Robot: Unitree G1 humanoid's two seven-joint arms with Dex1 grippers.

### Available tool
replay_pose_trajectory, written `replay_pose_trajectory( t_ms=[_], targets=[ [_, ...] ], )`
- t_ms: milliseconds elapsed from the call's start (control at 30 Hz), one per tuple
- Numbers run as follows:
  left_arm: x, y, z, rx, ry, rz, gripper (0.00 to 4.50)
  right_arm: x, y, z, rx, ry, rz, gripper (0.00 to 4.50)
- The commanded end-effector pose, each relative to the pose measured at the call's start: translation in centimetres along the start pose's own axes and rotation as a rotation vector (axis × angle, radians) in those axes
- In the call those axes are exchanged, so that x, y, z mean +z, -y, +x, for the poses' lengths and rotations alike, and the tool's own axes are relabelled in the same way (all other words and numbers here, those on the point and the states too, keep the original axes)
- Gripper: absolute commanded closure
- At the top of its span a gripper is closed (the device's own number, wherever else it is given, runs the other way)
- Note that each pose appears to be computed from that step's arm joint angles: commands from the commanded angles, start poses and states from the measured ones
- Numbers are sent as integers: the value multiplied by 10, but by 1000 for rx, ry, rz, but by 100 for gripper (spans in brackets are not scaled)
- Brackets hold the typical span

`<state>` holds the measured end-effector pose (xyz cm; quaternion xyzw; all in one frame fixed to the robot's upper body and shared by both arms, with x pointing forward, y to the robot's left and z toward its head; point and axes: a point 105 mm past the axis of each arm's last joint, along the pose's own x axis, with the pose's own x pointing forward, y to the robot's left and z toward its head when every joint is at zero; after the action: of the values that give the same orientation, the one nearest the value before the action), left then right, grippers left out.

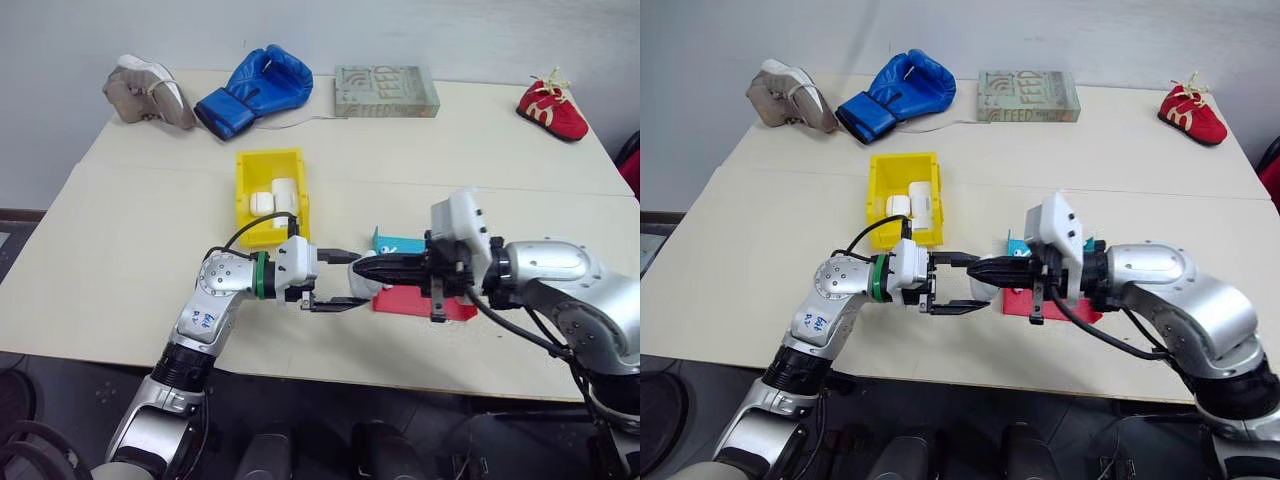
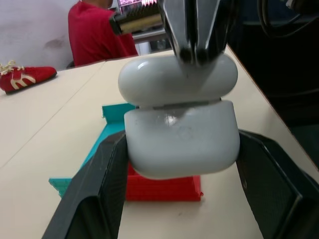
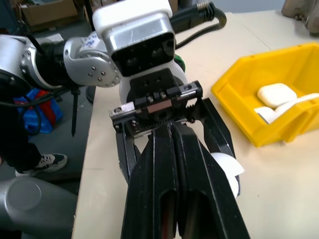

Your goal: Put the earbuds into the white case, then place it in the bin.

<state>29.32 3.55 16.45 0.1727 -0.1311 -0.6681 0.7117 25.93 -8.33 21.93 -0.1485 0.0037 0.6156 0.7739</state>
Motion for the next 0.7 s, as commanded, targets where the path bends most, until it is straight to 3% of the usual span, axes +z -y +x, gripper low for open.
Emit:
replay_pose_trajectory(
  t_ms=[33, 267, 400, 533, 700],
  targets=[
    [18, -2, -4, 6, 42, 74, 168, -7, 2, -12, -15, -25, -22, 447],
    [20, -6, -26, 86, 75, 22, 168, -25, -4, -65, -70, 35, 43, 447],
    [27, -29, -52, 287, 82, -65, 168, -25, -2, -99, -296, 185, 102, 447],
    [28, -68, -82, 559, -7, -100, 168, -21, -7, -130, -504, 246, -1, 357],
    [25, -110, -109, 788, -104, -109, 168, -28, -15, -144, -707, 234, -112, 176]
  ],
)
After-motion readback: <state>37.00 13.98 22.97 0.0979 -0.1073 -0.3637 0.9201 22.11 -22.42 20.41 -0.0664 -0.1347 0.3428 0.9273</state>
